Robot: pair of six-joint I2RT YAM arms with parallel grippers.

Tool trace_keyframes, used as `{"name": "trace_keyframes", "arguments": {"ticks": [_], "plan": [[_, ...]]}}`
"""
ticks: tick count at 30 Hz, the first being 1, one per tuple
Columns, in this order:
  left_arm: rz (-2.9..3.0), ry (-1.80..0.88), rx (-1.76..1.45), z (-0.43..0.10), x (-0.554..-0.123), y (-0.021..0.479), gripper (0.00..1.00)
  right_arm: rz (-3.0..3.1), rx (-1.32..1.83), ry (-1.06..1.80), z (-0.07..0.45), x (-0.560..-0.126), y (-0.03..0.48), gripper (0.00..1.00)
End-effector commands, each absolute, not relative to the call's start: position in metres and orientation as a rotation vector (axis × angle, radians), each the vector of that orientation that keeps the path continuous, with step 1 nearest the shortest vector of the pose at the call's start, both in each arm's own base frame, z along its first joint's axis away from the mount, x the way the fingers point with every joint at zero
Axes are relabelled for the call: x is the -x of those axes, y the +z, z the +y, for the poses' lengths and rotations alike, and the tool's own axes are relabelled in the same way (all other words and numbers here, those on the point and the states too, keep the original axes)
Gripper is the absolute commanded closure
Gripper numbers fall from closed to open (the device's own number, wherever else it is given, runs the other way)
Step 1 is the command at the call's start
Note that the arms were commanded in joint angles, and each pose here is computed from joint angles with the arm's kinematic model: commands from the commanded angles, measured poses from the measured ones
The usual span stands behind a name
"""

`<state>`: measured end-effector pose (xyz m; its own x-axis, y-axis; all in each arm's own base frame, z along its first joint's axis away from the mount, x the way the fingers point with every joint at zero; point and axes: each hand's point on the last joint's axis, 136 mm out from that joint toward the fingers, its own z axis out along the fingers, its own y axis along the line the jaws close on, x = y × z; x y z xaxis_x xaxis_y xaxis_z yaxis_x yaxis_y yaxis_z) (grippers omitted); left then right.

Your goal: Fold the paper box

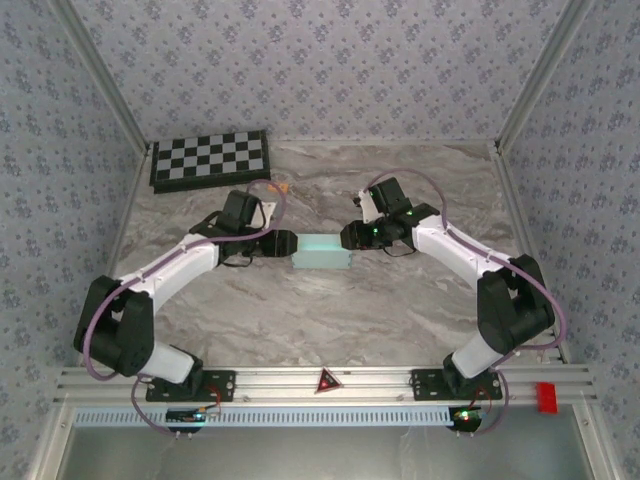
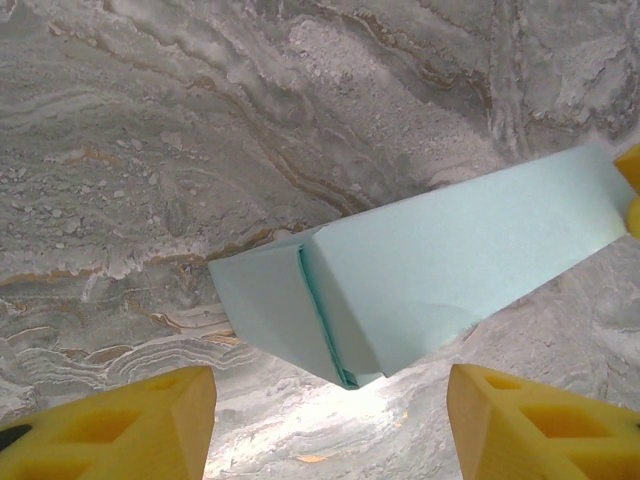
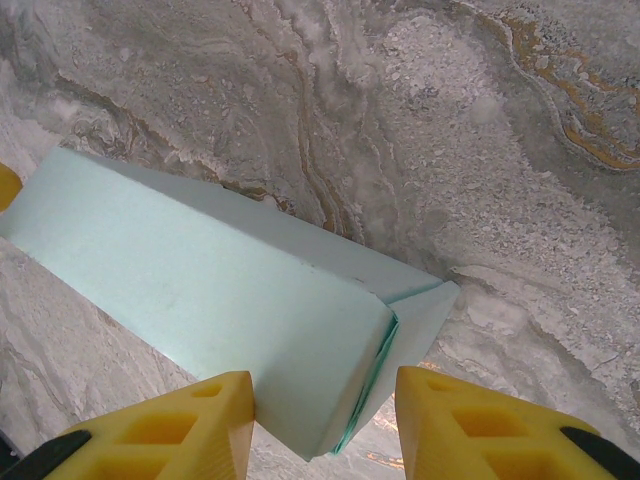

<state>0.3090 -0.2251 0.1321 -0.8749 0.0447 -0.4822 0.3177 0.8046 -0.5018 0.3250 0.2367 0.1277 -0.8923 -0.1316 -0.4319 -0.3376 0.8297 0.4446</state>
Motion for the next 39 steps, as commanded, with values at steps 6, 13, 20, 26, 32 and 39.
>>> {"name": "trace_keyframes", "arguments": {"ticks": [6,13,20,26,32,39], "plan": [[2.424,-0.877,-0.224,-0.232,-0.326,0.162,0.36,2.751,0.329,0.630,0.220,-0.309,0.097,0.58],[2.484,-0.866,-0.178,-0.234,-0.336,0.147,0.37,2.757,0.337,0.627,0.221,-0.307,0.096,0.58],[2.561,-0.819,-0.152,-0.229,-0.333,0.124,0.45,2.765,0.342,0.623,0.221,-0.306,0.093,0.58],[2.594,-0.800,-0.141,-0.224,-0.325,0.111,0.46,2.778,0.344,0.616,0.220,-0.304,0.086,0.58],[2.624,-0.796,-0.129,-0.220,-0.317,0.100,0.49,2.795,0.339,0.598,0.217,-0.302,0.078,0.60],[2.660,-0.796,-0.104,-0.216,-0.306,0.085,0.53,2.822,0.346,0.536,0.212,-0.302,0.067,0.62]]}}
